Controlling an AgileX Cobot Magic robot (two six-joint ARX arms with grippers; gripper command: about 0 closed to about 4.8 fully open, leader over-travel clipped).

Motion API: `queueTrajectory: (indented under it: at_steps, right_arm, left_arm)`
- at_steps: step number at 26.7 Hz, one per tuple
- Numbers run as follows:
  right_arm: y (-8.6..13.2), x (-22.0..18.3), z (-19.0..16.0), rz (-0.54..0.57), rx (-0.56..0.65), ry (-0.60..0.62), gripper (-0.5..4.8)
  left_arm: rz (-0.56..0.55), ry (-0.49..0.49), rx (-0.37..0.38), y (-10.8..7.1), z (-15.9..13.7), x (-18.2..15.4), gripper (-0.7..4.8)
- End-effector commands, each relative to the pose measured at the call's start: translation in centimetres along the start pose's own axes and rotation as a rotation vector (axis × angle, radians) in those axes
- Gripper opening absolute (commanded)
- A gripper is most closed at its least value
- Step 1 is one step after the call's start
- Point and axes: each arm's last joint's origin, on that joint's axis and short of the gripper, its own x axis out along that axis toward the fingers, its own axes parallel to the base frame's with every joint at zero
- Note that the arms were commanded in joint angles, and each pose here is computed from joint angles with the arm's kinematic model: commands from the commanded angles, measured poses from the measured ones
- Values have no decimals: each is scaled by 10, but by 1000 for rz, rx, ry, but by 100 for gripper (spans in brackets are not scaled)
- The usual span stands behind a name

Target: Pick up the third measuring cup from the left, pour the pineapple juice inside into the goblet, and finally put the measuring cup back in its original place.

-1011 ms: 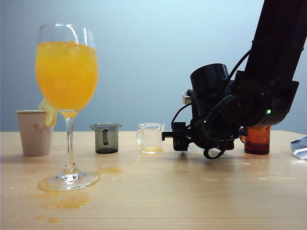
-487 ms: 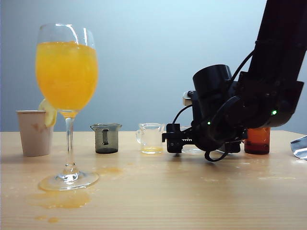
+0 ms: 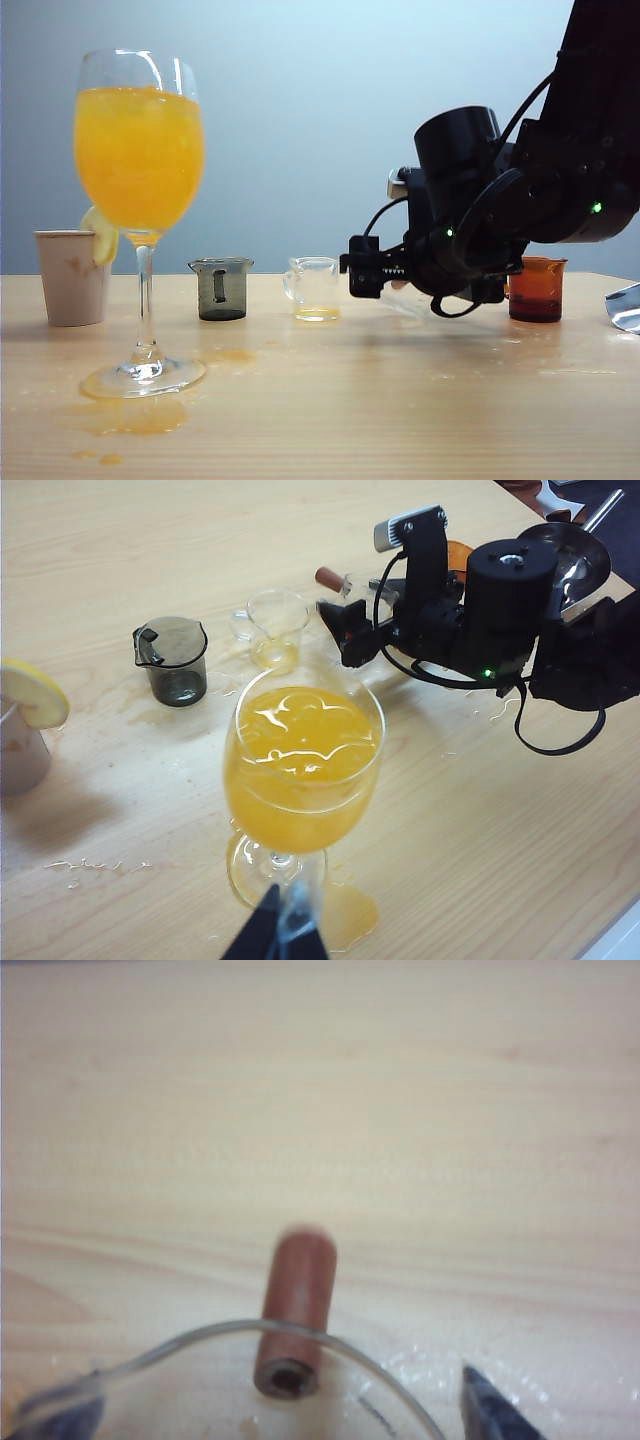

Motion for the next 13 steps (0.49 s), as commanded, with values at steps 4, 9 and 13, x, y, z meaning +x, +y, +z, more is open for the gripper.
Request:
queueTrajectory:
  at_steps: [4,9,13]
  right_arm:
    - [1,-2,-1,17,-14,22,479]
    - [0,-6,1,19,-11,23,479]
    - [-5,-19,4,18,-13,28,479]
  left_arm:
    - [-1,-13,1,0,2,-1,-3]
    - [-1,-14,1,0,2,-1,-3]
    - [-1,-13,1,0,2,-1,-3]
